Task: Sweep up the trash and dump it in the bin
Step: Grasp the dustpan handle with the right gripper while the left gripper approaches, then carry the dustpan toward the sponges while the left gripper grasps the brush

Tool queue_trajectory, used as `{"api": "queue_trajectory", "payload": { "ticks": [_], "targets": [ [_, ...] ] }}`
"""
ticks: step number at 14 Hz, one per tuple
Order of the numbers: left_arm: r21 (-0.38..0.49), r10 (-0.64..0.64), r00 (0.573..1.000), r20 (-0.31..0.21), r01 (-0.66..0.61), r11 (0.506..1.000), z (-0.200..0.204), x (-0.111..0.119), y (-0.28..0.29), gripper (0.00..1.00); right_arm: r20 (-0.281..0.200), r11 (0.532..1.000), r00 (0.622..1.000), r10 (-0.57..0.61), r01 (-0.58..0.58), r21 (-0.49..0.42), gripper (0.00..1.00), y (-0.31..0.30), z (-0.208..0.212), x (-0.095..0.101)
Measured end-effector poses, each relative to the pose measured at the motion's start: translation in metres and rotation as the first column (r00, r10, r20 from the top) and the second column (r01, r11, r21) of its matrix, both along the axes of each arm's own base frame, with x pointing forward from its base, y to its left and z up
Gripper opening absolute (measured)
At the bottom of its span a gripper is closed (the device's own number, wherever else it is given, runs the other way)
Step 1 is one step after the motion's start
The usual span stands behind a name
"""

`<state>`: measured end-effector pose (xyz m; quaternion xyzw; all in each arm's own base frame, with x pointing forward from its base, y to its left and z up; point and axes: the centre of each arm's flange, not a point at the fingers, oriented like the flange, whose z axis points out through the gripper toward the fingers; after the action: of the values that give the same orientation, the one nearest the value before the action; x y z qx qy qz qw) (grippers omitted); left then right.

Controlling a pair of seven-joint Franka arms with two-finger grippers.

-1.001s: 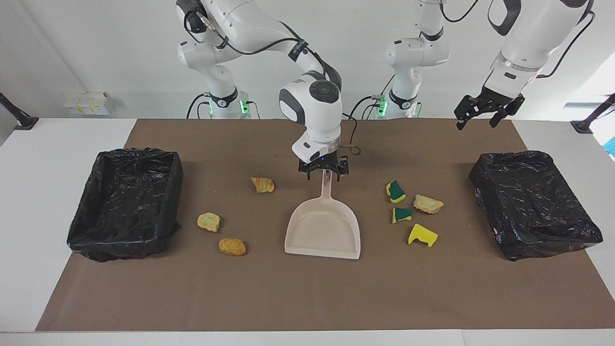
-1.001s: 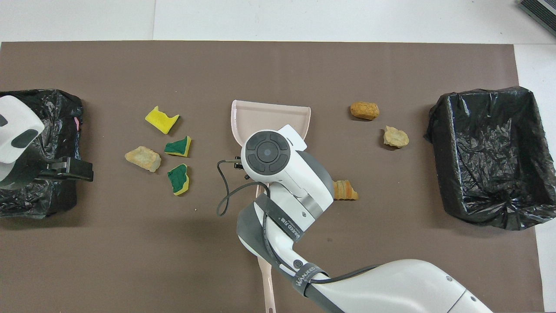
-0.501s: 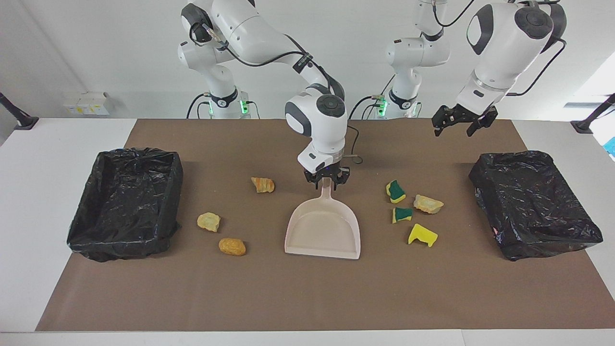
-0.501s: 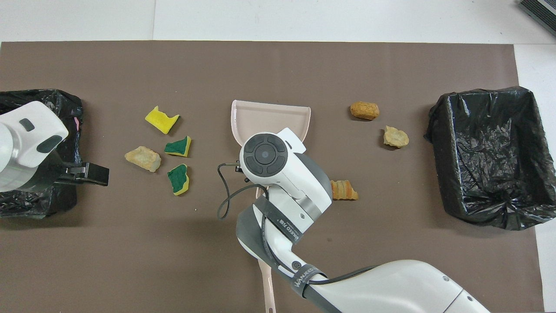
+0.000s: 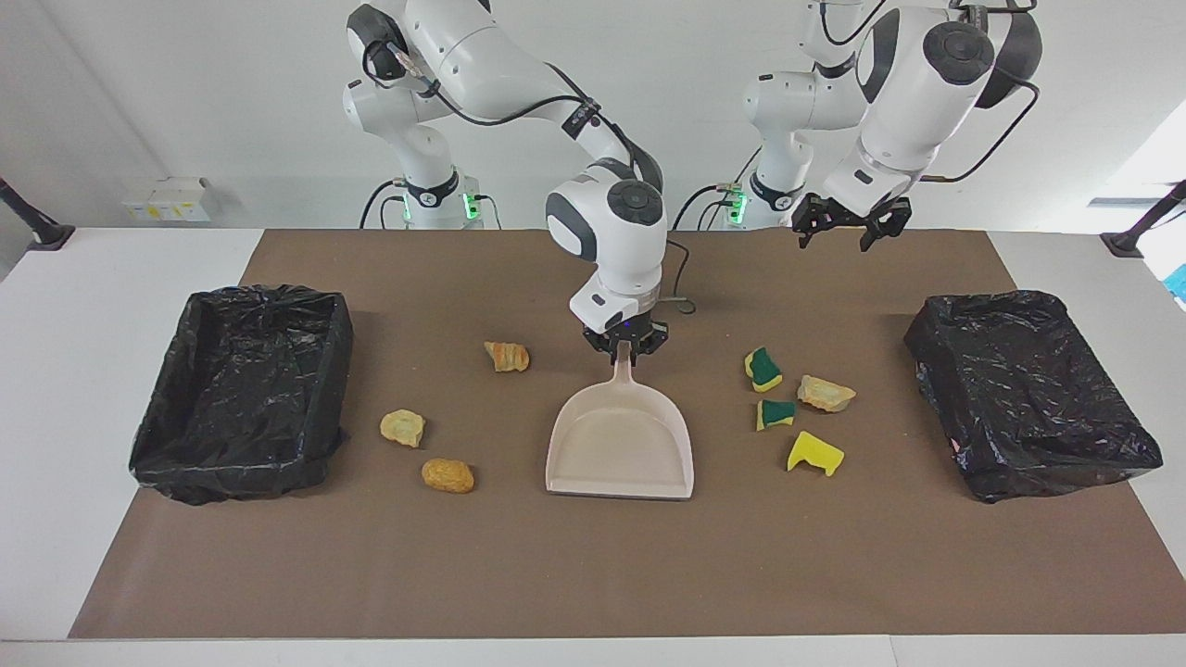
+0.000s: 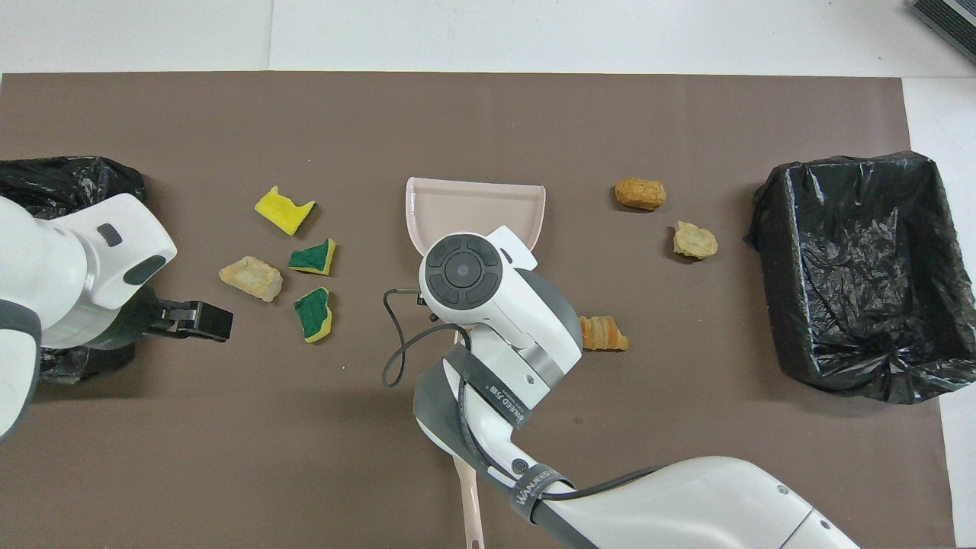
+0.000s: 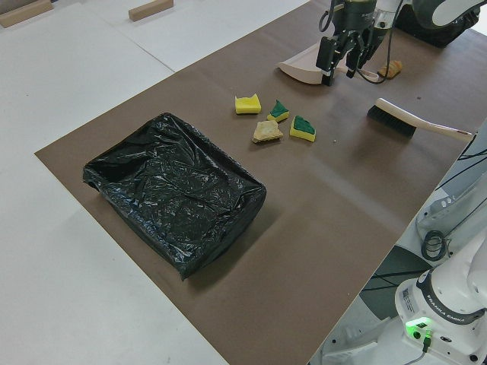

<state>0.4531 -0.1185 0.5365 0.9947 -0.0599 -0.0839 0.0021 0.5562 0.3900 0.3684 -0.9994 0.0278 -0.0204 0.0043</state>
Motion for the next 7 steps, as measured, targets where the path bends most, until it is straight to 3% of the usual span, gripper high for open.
{"api": "queue_trajectory", "payload": {
  "ticks": [4, 7],
  "targets": [
    [-0.015, 0.069, 0.998, 0.006, -0.069, 0.998, -0.009, -0.032, -0.017, 1.00, -0.013, 0.990, 0.990, 0.143, -0.143, 0.018, 0.31, -0.092, 0.050, 0.039],
    [-0.020, 0.101, 0.995, 0.017, -0.100, 0.995, -0.014, -0.073, -0.086, 1.00, -0.031, 0.959, 0.959, 0.283, -0.283, 0.001, 0.31, -0.151, 0.074, 0.052]
  ]
}}
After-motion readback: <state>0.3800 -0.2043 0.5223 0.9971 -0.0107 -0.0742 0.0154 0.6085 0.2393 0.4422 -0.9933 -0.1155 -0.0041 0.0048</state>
